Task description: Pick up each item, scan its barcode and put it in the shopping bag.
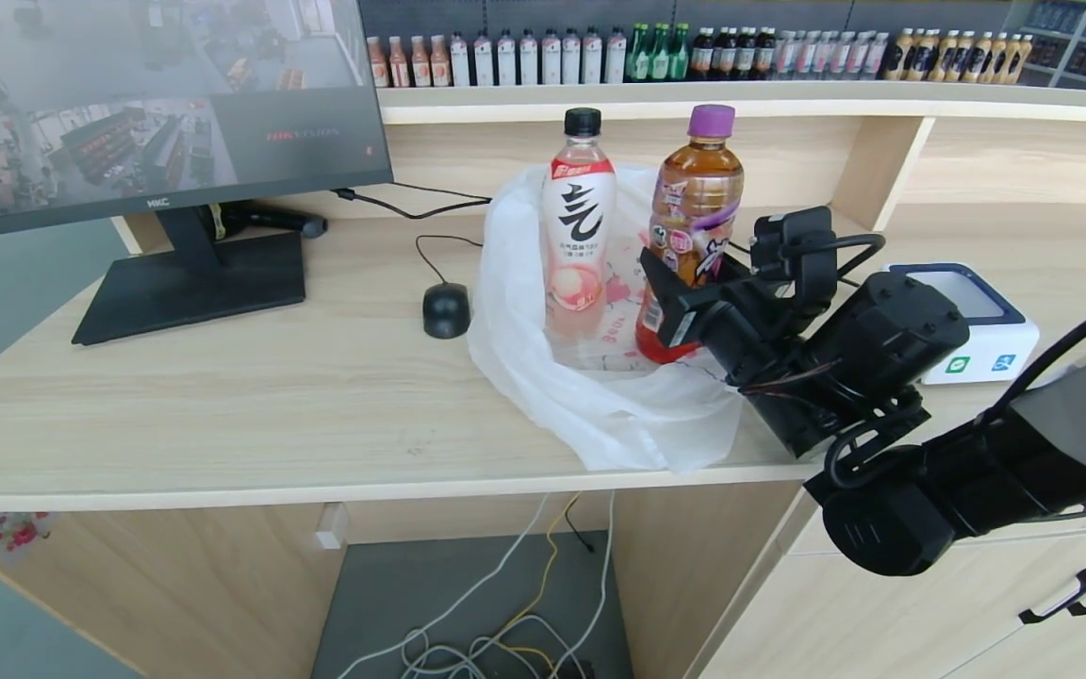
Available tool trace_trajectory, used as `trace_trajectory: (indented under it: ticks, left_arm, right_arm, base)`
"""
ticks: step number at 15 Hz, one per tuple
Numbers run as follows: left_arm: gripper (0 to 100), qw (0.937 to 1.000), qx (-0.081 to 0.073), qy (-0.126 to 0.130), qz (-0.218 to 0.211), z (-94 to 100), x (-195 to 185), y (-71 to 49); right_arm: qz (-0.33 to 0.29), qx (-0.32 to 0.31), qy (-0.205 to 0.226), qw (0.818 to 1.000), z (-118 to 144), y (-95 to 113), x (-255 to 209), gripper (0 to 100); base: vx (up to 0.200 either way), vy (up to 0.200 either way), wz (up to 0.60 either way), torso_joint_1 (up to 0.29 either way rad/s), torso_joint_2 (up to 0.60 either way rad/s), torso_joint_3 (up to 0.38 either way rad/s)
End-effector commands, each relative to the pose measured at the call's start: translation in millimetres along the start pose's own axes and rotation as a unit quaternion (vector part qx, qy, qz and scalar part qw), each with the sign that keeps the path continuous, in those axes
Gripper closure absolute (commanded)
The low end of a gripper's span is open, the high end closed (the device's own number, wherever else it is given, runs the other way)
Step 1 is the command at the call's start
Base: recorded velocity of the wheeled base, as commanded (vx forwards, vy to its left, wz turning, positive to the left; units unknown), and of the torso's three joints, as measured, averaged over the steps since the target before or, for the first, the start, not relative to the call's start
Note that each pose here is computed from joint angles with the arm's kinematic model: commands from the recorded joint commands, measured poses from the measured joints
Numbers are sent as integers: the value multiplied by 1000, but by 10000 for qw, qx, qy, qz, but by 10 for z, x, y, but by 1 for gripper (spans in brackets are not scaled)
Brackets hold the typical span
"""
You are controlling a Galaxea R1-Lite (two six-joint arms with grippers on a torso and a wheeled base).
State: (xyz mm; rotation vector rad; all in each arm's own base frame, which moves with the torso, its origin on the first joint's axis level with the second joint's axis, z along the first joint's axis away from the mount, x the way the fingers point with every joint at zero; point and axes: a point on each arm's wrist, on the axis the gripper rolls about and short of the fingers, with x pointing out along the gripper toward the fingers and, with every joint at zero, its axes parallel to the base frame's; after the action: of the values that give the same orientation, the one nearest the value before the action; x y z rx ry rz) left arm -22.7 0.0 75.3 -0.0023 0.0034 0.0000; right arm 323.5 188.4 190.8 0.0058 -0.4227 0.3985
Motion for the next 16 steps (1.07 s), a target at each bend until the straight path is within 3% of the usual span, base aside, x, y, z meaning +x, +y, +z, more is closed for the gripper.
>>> trace_trajectory:
  ticks: [1,14,15,16]
  left_arm:
    - [0,10000,-4,-2,0,0,0,0]
    - [0,10000,12,-2,0,0,0,0]
    - [0,10000,12,-2,0,0,0,0]
    - [0,10000,12,-2,0,0,0,0]
  right_arm:
    - [-1,-2,1,10000,0,1,-2,100]
    - [91,42,0,9999,-3,71,-11,100]
    - [90,50,-7,9999,-2,71,-11,0]
    - [90,50,-7,9999,0,71,-9,0]
  base:
    - [0,0,0,0,0,0]
    - [0,0,0,0,0,0]
    - [0,0,0,0,0,0]
    - [0,0,0,0,0,0]
